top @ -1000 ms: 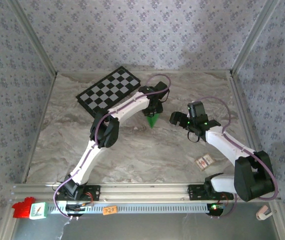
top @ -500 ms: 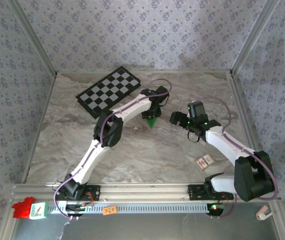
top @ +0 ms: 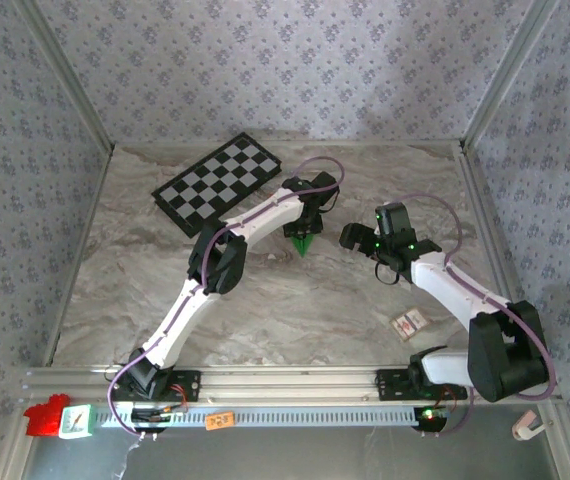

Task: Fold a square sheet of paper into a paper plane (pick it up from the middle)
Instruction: Move a paper plane to the center of the table.

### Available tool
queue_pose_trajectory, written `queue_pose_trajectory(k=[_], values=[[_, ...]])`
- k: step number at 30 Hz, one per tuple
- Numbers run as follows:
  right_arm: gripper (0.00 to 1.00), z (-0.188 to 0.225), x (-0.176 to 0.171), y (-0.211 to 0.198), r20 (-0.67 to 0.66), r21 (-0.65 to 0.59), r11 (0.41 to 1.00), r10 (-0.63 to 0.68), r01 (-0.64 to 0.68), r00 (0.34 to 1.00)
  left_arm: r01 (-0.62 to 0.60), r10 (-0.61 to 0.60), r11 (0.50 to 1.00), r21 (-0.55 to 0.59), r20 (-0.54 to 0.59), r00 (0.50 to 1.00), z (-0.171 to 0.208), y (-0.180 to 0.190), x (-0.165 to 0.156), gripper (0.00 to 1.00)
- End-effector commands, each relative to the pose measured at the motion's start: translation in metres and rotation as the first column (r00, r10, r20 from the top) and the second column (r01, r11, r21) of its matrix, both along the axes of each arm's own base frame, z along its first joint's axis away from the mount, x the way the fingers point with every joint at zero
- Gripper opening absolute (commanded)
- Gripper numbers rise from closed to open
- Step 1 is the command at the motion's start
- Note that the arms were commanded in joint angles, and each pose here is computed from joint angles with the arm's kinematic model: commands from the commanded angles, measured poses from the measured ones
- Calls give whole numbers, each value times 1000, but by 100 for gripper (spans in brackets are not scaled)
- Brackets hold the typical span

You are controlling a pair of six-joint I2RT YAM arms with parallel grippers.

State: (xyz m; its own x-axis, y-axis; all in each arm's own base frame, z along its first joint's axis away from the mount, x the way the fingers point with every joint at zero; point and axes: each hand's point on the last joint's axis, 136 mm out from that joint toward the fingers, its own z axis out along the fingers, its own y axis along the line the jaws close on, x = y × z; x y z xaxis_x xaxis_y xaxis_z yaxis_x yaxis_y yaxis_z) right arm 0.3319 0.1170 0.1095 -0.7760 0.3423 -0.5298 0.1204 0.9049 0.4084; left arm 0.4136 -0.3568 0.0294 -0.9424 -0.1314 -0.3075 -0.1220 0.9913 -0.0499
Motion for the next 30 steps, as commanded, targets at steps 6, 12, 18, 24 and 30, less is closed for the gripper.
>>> queue_pose_trajectory(k=[6, 12, 18, 24, 30], values=[[97, 4, 5, -1, 4, 26, 1000, -17, 17, 1000, 9, -8, 995, -103, 10, 1000, 42, -13, 0, 56], [97, 7, 6, -5, 10, 26, 999, -28, 28, 1000, 13, -5, 991, -132, 61, 998, 77, -9, 0, 56], [98, 32, 14, -17, 60, -14, 999, -36, 36, 998, 16, 4, 992, -129, 152, 988, 121, 6, -2, 56], [100, 77, 24, -35, 177, -100, 993, -37, 55, 984, -6, 35, 996, -87, 345, 938, 192, 50, -2, 60], [100, 124, 30, -62, 314, -178, 974, -78, 139, 946, -125, 130, 991, -47, 546, 827, 237, 136, -8, 86]])
